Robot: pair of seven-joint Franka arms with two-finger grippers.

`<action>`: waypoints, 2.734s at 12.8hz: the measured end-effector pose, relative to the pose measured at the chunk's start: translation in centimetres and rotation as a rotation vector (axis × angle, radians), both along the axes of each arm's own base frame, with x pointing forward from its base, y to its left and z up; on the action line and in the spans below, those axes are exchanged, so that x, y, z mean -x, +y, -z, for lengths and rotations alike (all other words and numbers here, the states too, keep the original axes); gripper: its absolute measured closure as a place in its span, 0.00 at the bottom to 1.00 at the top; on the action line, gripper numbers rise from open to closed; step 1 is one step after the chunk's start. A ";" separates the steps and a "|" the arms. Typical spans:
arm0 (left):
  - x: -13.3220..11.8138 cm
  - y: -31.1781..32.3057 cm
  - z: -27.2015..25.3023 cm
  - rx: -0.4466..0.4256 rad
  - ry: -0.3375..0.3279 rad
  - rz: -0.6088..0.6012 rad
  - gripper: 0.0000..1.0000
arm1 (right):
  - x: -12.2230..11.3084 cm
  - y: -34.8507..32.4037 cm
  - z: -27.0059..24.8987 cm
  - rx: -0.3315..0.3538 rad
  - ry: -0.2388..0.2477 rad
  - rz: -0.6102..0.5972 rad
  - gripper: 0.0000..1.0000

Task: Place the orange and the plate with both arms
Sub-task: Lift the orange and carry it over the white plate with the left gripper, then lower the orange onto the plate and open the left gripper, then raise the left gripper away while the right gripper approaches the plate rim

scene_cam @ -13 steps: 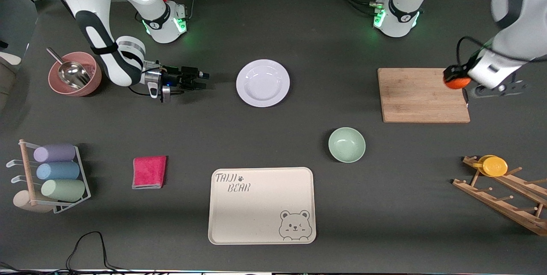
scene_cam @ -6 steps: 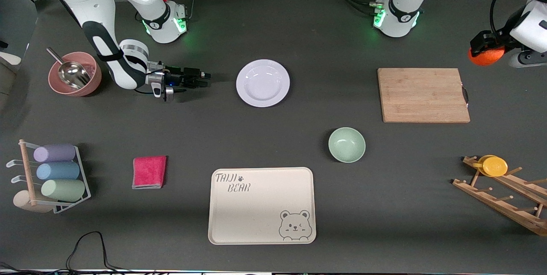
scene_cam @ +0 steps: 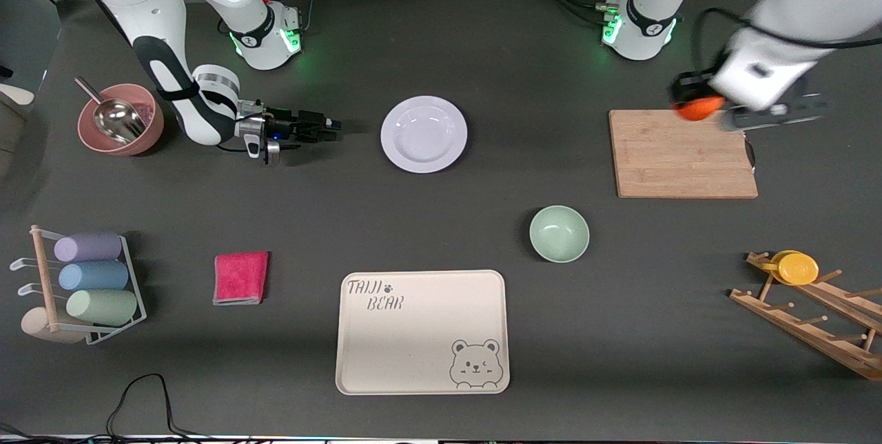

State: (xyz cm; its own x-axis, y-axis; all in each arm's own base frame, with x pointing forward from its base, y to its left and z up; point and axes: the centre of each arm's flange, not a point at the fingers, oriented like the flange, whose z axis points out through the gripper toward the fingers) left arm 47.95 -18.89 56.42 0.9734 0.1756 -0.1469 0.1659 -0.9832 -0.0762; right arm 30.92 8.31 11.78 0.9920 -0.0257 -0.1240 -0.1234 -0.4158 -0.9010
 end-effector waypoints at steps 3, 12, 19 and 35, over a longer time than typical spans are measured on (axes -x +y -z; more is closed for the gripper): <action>2.0 -13.1 5.0 0.032 -0.034 -0.106 0.30 | 0.0 -0.1 0.1 0.000 -0.024 -0.009 0.43; 10.2 -32.7 24.2 0.044 -0.010 -0.261 0.30 | 0.2 -0.4 0.6 0.002 -0.046 -0.016 0.57; 13.9 -36.8 32.2 0.061 -0.056 -0.313 0.30 | 0.6 -0.2 1.7 -0.031 -0.071 -0.037 0.57; 0.2 -19.0 13.5 -0.103 -0.058 -0.118 0.00 | -0.3 2.0 2.4 -0.055 -0.099 0.036 0.57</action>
State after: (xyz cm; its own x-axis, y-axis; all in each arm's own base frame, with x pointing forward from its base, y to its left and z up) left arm 47.76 -37.94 42.94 0.9513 0.3008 -0.0667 0.2871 -0.9440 -0.1626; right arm 31.26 10.33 9.41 0.9980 -0.0572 -0.0272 -0.0462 -0.3628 -0.9307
